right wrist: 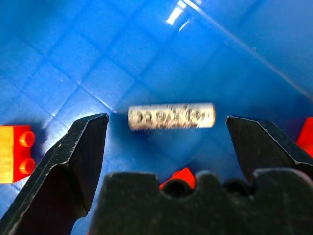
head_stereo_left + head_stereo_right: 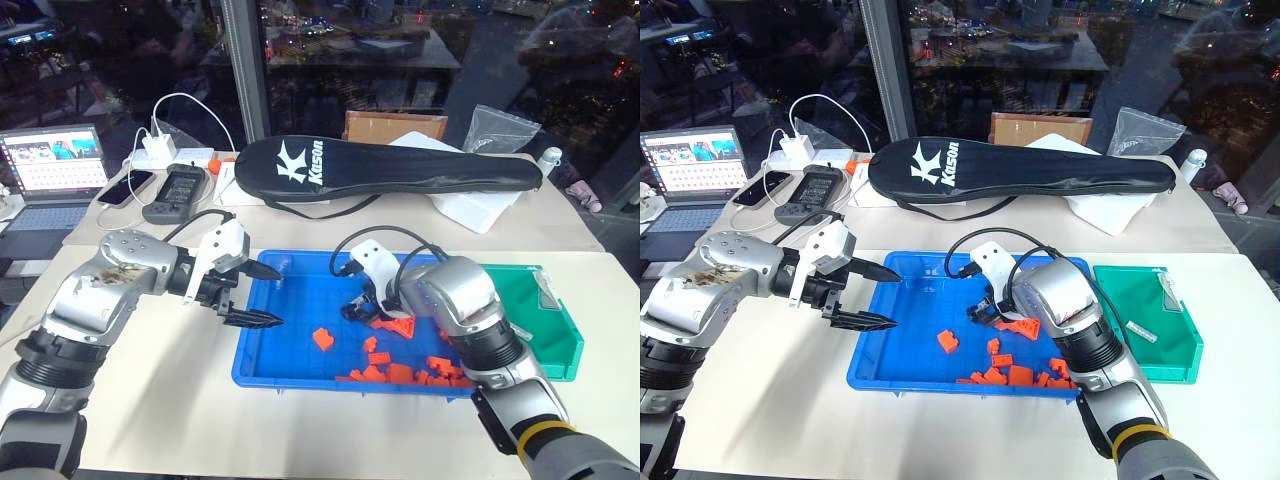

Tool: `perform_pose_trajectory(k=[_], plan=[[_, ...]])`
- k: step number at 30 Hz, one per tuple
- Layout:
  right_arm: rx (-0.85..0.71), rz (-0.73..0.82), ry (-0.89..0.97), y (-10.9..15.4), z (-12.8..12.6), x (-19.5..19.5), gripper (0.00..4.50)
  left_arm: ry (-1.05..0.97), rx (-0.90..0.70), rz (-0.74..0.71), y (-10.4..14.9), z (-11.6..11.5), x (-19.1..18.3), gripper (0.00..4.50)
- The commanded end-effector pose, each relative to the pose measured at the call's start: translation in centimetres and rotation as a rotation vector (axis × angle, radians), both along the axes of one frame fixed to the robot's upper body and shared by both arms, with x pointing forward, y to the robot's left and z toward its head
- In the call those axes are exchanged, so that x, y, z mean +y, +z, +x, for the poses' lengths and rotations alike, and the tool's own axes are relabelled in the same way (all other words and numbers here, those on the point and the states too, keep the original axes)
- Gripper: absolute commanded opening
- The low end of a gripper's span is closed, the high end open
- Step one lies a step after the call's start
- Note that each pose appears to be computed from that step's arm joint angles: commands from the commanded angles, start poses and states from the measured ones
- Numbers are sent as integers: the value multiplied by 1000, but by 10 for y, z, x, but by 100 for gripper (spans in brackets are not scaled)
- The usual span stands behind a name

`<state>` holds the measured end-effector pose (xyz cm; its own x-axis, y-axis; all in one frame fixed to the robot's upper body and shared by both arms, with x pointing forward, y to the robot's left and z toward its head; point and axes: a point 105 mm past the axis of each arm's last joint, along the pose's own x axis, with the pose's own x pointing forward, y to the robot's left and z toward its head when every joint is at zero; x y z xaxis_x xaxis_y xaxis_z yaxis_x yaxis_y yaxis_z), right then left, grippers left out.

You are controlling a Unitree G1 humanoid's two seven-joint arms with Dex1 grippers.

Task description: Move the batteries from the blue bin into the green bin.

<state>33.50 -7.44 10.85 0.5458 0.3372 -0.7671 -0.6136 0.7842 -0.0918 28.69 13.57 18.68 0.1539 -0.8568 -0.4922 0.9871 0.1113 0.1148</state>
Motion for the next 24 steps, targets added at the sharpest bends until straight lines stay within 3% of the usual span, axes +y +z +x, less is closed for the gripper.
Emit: perform_pose_trajectory(k=[1,5,6,13,19,24], plan=[[-31,22,12,4,2,3,394,-11,-41,-9,11,-2,0,450],[-81,50,4,12,8,5,268,-16,-34,-25,14,-3,0,450],[-84,46,4,12,8,5,254,-16,-33,-25,14,-3,0,450],[-121,28,16,23,10,1,254,-14,-32,-27,15,-3,1,450],[-184,39,93,72,-2,-20,254,-34,-25,-54,17,-4,-2,450],[-243,26,124,116,-19,-69,254,-83,-27,-134,30,-2,-13,450]])
